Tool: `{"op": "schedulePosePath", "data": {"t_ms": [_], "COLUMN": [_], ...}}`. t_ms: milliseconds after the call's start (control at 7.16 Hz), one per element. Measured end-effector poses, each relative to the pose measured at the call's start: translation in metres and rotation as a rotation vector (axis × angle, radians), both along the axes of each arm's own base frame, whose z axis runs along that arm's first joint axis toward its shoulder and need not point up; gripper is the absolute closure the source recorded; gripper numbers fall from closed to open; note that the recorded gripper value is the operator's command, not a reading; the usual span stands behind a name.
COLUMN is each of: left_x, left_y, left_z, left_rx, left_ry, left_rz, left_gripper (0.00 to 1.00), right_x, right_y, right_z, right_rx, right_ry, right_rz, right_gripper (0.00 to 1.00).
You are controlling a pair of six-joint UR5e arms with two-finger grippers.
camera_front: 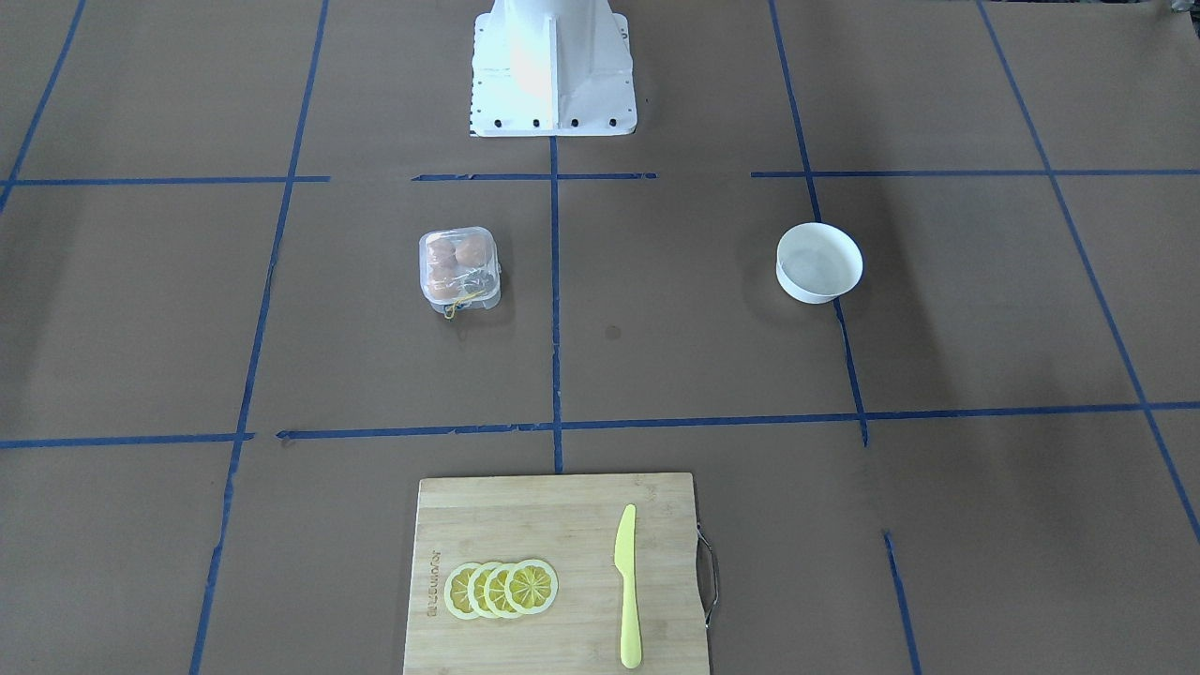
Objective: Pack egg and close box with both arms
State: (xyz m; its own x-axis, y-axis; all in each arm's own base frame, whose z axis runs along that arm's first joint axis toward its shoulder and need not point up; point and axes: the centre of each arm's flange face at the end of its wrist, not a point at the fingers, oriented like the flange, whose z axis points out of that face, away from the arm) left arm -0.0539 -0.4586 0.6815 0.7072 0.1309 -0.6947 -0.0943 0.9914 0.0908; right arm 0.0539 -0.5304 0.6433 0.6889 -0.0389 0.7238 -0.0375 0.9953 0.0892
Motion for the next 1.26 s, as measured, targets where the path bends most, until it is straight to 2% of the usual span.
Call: {"op": "schedulePosePath", "data": {"t_ms": [419, 699, 978, 1257], "left_x": [0.001, 0.001, 0.001, 0.001], "left_y": [-0.005, -0.005, -0.005, -0.007], "left_z": [0.0, 0.0, -0.002, -0.004], "left_rx": [-0.01, -0.012, -0.009, -0.005], "left_ry": [-0.003, -0.002, -0.001, 0.0], "left_rz": [0.004, 0.005, 0.004, 0.005], "left_gripper": [0.0, 0.0, 0.0, 0.0], "right_x": [-0.01, -0.014, -0.014, -0.014], "right_y": [-0.002, 0.004, 0.014, 0.017], "right_z": [0.009, 0.02, 0.031, 0.034], "right_rx": [-0.026, -0.072, -0.149, -0.167], "right_ry": [0.017, 0.035, 0.044, 0.049], "right_rz": [-0.008, -0.002, -0.003, -0.01], "right_gripper": [0.0, 0.0, 0.0, 0.0]}}
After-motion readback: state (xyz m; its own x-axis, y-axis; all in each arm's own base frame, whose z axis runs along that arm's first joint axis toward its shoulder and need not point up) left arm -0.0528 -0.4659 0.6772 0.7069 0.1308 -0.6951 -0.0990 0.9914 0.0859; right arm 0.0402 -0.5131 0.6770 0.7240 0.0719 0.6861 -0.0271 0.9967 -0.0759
